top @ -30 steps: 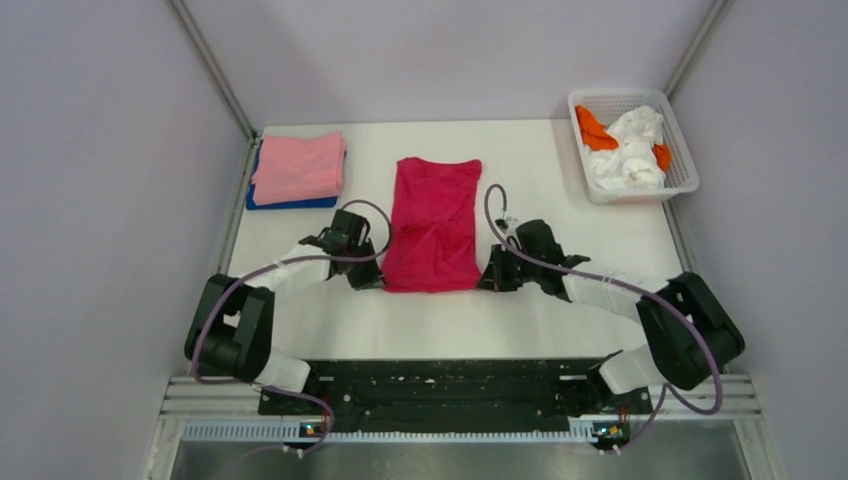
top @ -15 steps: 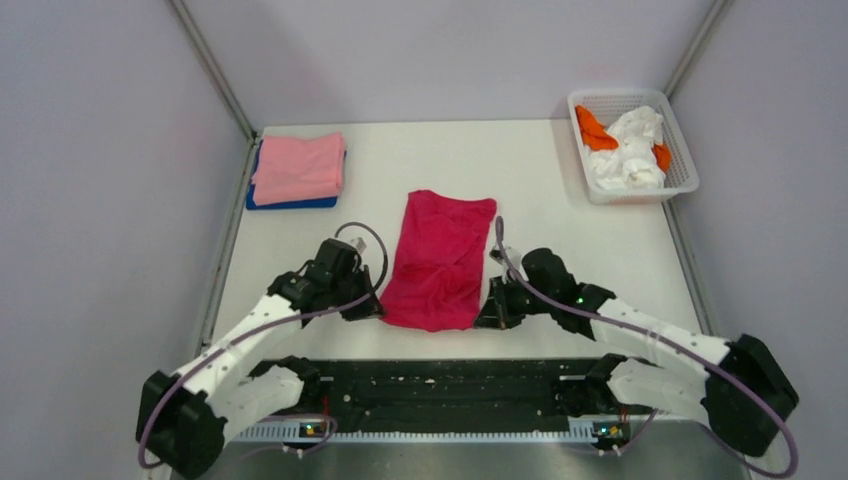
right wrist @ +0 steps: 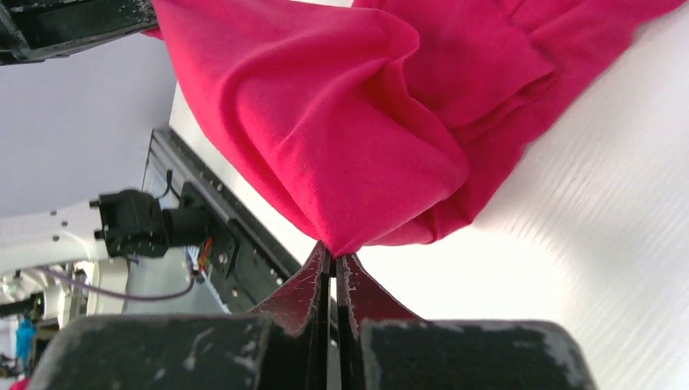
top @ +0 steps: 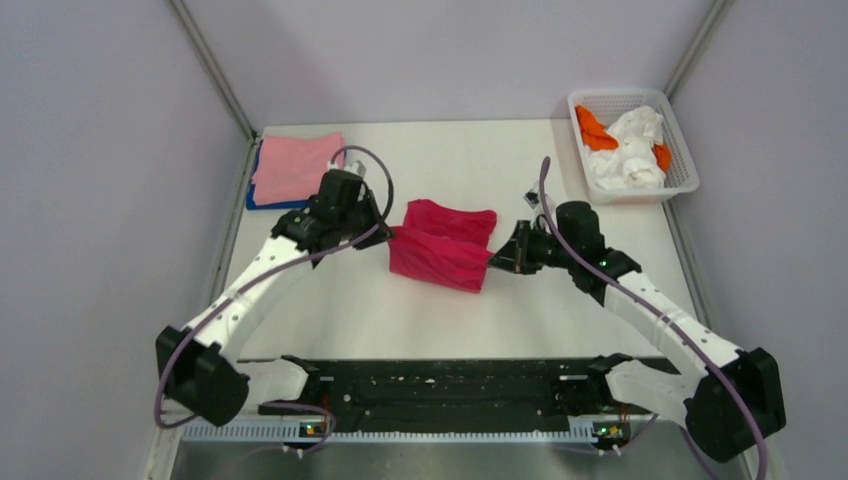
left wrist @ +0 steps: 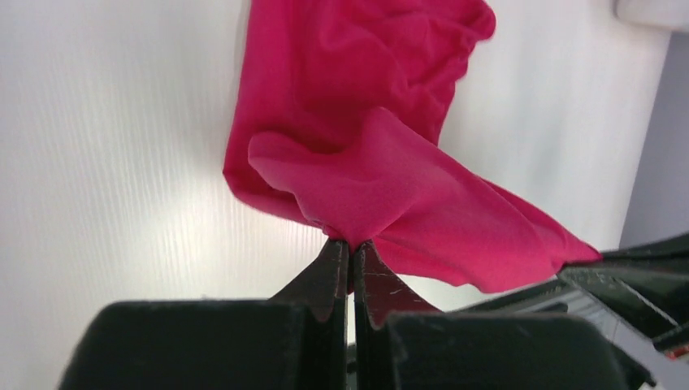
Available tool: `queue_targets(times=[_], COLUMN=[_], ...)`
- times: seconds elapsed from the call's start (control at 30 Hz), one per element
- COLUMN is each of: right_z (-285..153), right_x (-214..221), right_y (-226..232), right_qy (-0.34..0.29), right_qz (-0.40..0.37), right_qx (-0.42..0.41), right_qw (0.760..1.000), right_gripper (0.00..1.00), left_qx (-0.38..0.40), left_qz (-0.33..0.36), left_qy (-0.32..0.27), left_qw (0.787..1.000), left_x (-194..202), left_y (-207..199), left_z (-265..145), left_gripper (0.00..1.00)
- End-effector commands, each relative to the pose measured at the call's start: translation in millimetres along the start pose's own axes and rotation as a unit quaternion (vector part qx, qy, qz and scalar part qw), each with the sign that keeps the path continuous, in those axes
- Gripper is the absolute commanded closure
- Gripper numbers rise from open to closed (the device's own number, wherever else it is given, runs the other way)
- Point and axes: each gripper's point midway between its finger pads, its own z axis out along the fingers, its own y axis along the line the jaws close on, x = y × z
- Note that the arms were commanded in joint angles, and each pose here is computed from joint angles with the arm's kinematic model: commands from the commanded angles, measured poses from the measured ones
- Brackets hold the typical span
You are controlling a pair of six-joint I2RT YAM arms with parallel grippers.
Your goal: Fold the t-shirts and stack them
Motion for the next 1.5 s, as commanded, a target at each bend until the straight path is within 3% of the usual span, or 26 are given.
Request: queue_targets(times=[0.0,0.1,0.23,0.5,0.77,0.83,0.93,0.97,1.0,1.1,1.2,1.3,1.47], right_z=[3.0,8.6,16.9,43.8,72.7,80.0,83.4,81.9,79.5,70.4,59.8,58.2,73.0], right_x=[-44.8,-63.5,-80.4,-94.0,-106.1,-114.7,-128.2,-135.2,-140.3,-148.7,-148.9,-139.1,-117.1], right_y=[-10.3,-27.6,-46.0,-85.8,-135.2,-149.4,-170.5,-174.3,-176.7,-170.0,-152.3,-118.3,-60.5], right_qy=[-0.032,-0.048,-0.061,-0.058,-0.05,-0.049,-0.061,-0.066,-0.067,-0.071,-0.087,-0.092,-0.073], right_qz=[-0.005,0.014,0.03,0.066,0.091,0.095,0.096,0.09,0.085,0.072,0.06,0.037,0.024], right_qx=[0.011,0.024,0.025,0.033,0.063,0.081,0.122,0.135,0.147,0.158,0.146,0.097,-0.028], right_qw=[0.999,0.998,0.997,0.996,0.993,0.991,0.986,0.985,0.983,0.982,0.984,0.99,0.997], right_gripper=[1.0,1.0,1.0,1.0,1.0,1.0,0.77,0.62,0.48,0.29,0.02,0.01,0.01], left_qx=[-0.052,-0.064,-0.067,-0.099,-0.064,-0.057,-0.042,-0.038,-0.037,-0.024,0.04,0.126,0.194], left_qz=[0.008,0.021,0.034,0.029,0.03,0.029,0.036,0.04,0.044,0.047,0.05,0.044,0.031], left_qy=[-0.055,-0.069,-0.039,0.003,0.052,0.059,0.056,0.052,0.045,0.031,0.041,0.07,0.106], left_qw=[0.997,0.995,0.996,0.995,0.996,0.996,0.997,0.997,0.997,0.998,0.997,0.989,0.975], left_x=[-61.3,-86.7,-96.1,-101.6,-104.5,-106.6,-116.8,-121.3,-126.5,-135.2,-123.3,-100.6,-83.1], left_y=[-0.5,-3.6,-7.8,17.4,14.9,14.7,7.8,4.4,1.6,-8.8,-28.8,-52.4,-75.3], left_z=[27.2,47.2,78.0,130.8,179.5,188.7,194.0,192.2,189.6,173.0,160.6,153.1,159.7], left_gripper=[1.0,1.0,1.0,1.0,1.0,0.88,0.47,0.19,0.03,0.01,0.01,0.01,0.01])
